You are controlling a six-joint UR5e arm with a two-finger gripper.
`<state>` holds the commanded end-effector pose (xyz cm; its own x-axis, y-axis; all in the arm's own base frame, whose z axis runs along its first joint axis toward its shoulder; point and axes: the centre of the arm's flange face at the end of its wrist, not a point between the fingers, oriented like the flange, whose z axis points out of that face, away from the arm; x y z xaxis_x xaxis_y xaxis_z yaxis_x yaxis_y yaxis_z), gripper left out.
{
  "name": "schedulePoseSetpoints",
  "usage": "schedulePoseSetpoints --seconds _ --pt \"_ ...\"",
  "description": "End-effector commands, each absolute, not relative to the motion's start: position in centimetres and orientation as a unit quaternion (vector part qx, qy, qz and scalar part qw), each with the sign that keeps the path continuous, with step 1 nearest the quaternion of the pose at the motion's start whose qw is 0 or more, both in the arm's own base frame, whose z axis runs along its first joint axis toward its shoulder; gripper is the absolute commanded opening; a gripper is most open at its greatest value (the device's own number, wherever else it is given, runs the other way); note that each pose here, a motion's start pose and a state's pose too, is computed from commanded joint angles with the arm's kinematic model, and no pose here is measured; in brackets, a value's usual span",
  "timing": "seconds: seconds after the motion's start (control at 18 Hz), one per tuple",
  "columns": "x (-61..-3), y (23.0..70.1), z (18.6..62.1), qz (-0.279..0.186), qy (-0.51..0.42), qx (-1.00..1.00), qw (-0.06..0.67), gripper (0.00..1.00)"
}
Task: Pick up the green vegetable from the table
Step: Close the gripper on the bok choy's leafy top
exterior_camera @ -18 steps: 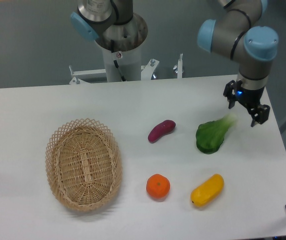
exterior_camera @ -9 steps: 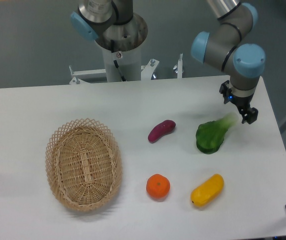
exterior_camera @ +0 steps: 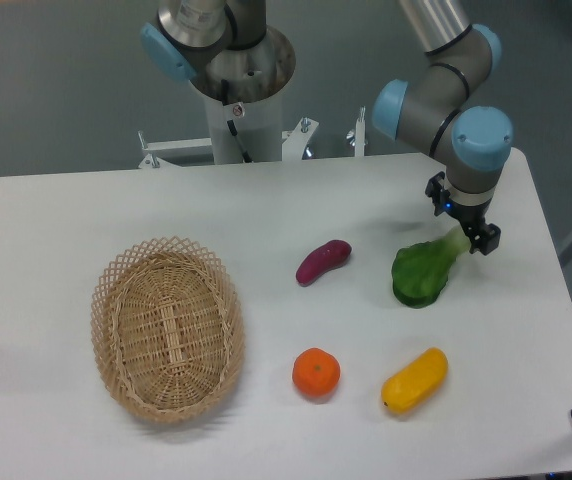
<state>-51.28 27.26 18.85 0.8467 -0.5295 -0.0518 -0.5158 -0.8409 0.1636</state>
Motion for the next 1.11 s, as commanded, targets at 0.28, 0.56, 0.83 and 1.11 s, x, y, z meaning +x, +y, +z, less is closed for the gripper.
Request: schedulePoseSetpoints --seconds 0.28,0.56,0.83,1.11 --pt "-51.5 27.2 19.3 -0.054 -0.271 0.958 0.072 0.35" --pt "-52.7 27.9 20.9 -0.073 -0.271 0.958 0.063 0.25" --pt "-53.5 28.7 24.9 -0.109 -0.269 0.957 0.006 0.25" --pt "-52.4 31.1 30.1 -0.128 -0.205 0.964 -0.107 0.25"
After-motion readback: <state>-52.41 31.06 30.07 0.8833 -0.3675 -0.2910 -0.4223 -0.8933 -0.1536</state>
